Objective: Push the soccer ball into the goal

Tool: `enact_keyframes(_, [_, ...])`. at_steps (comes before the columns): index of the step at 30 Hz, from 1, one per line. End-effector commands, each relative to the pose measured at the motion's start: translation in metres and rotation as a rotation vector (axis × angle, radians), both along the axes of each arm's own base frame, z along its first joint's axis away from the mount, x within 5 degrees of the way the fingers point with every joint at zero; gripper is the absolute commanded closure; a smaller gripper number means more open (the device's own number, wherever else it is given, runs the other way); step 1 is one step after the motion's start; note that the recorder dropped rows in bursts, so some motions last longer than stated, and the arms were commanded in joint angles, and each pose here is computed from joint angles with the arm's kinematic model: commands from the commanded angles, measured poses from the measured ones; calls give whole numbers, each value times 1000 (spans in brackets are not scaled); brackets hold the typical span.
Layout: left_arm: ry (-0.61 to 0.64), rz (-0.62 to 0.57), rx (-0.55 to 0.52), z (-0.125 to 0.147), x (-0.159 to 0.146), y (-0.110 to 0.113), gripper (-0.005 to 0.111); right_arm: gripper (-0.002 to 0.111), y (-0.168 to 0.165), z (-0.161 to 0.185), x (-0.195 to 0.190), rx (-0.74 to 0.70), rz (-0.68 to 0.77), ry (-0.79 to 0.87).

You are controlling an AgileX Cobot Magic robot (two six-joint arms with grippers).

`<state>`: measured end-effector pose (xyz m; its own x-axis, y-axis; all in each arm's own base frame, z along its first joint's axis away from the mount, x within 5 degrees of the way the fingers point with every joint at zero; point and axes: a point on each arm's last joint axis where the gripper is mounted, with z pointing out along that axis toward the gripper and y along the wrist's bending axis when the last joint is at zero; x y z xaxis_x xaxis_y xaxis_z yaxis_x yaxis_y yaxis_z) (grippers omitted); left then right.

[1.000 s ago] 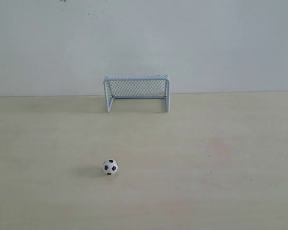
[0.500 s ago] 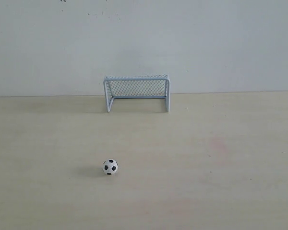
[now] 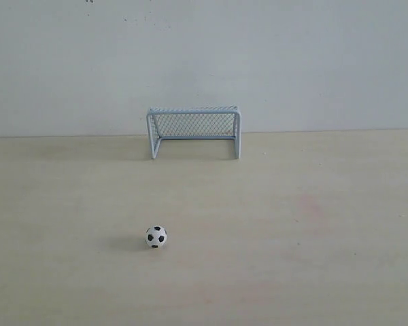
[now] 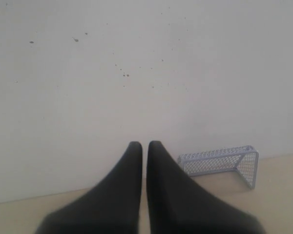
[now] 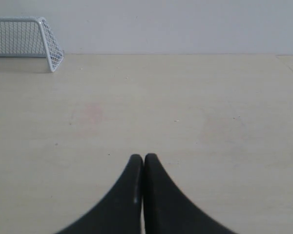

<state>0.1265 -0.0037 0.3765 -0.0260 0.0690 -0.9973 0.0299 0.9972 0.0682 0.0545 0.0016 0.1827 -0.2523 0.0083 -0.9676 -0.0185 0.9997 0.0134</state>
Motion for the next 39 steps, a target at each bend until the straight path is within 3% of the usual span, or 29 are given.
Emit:
enact_keyframes(1, [-46,0,-2,5,1,0,102,108,0,1,0,-3,-3,-10])
enact_keyframes(6, [-136,1,34,13,6,0,102,108,0,1,0,-3,-3,-10])
enact_keyframes(11, [-96,6,330,17,34,-1,102,108,0,1,0,-3,-3,-10])
enact_keyframes(17, [127,-30,623,13,88,0,102,108,0,1,0,-3,-3,-10])
enact_keyframes(19, [259,-77,794,3,108,2,102,108,0,1,0,-3,-3,-10])
enact_keyframes(22, [403,-157,923,-16,138,2,102,108,0,1,0,-3,-3,-10])
enact_keyframes(24, [475,-190,904,-27,153,2,102,108,0,1,0,-3,-3,-10])
enact_keyframes(26, [560,-240,794,-43,170,-3,102,108,0,1,0,-3,-3,-10])
enact_keyframes(28, [650,-316,767,-58,180,-7,102,108,0,1,0,-3,-3,-10])
enact_keyframes(33, [847,-752,1019,-85,174,-16,102,108,0,1,0,-3,-3,-10])
enact_keyframes(35, [876,-868,974,-92,170,-22,102,108,0,1,0,-3,-3,-10])
enact_keyframes(39, [870,-1035,780,-101,168,-39,102,108,0,1,0,-3,-3,-10])
